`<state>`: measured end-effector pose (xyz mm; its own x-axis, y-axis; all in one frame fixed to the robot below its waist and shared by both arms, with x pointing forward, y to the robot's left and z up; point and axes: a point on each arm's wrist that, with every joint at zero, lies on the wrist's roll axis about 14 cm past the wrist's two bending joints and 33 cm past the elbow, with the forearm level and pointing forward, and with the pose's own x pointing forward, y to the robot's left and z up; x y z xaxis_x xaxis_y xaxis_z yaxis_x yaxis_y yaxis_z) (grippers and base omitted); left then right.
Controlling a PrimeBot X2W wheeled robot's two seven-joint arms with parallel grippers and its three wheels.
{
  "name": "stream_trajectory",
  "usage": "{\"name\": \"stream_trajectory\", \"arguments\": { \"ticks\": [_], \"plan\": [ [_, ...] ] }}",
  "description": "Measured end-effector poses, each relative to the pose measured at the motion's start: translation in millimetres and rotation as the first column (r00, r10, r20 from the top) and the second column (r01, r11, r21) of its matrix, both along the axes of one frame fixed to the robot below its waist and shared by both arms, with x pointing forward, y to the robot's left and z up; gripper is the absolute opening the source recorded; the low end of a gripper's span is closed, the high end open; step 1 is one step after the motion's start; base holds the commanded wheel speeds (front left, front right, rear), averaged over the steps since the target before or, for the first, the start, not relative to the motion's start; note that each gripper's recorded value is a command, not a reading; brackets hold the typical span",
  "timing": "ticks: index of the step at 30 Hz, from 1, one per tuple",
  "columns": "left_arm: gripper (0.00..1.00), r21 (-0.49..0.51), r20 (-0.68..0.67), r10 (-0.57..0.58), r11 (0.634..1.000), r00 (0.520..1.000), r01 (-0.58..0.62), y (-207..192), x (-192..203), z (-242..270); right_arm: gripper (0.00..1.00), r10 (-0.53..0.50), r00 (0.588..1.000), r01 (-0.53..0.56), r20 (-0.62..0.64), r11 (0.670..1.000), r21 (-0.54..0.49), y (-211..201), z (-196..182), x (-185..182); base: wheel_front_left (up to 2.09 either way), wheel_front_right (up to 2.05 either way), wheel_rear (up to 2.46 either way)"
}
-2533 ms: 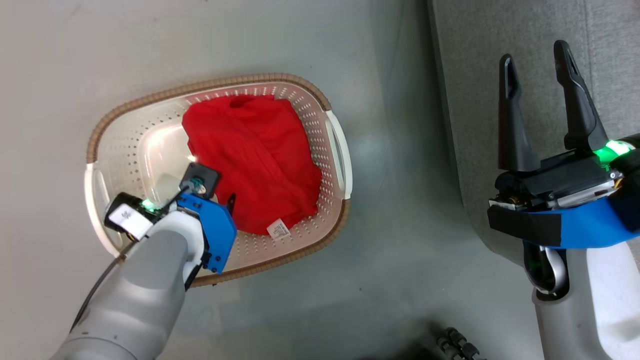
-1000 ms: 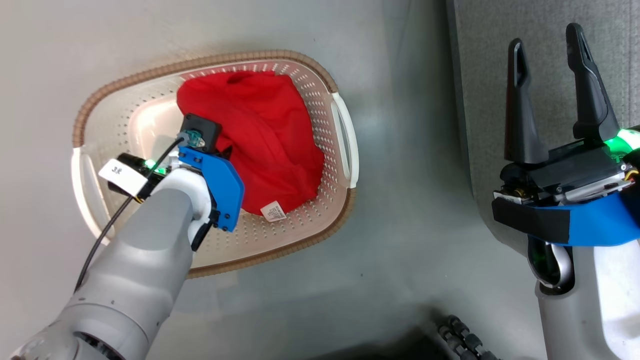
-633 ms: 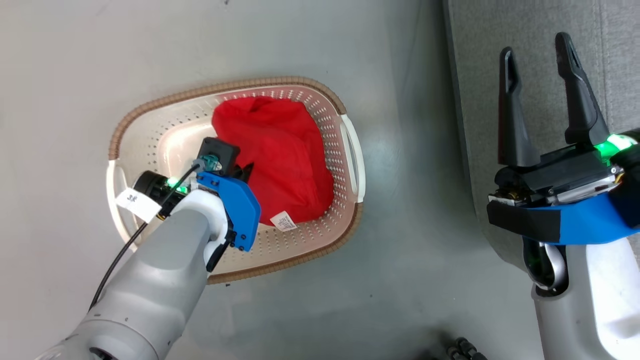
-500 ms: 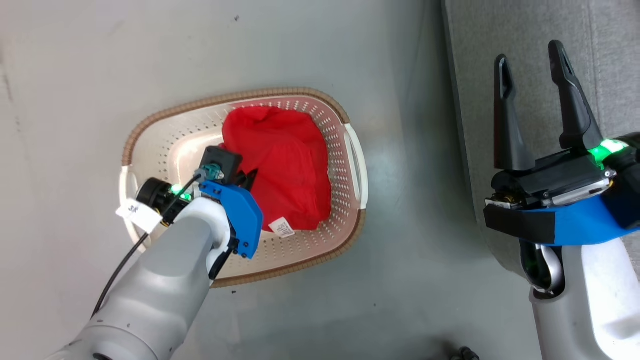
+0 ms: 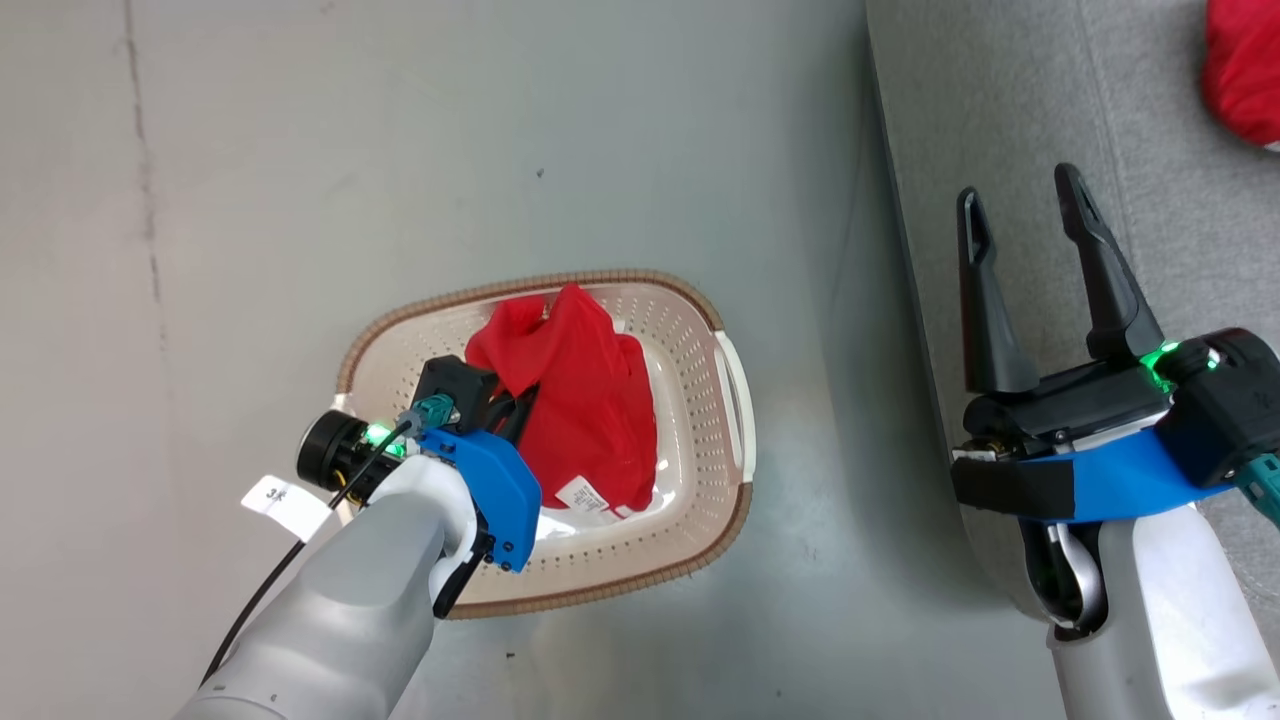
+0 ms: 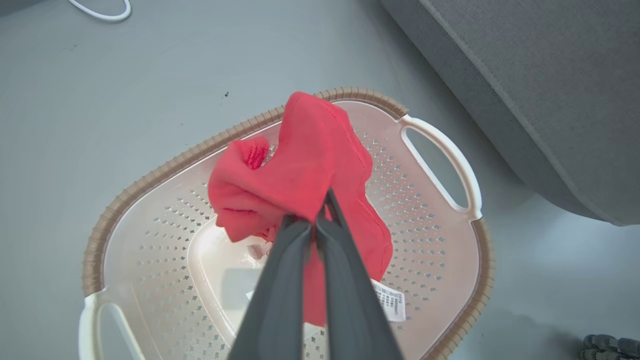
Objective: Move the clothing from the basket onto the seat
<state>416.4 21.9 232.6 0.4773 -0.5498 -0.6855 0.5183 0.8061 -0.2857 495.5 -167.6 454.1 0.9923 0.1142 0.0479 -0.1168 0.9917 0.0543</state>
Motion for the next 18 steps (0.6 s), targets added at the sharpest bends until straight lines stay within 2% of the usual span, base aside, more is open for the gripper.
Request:
{"name": "stream_trajectory", "arguments": {
  "ticks": [7,18],
  "plan": [
    [0.00,-0.027,0.091,0.035,0.999,0.995,-0.032,6.2,10.5,36.8,1.00,0.012,0.999,-0.013,0.037,1.000,0.011,6.0,22.4,-11.4,0.00,0.00,0.00],
    [0.00,-0.073,0.283,0.078,0.996,0.956,-0.059,18.8,29.0,101.5,1.00,0.032,0.996,-0.034,0.088,0.999,0.031,15.1,51.8,-28.9,0.00,0.00,0.00]
  ]
}}
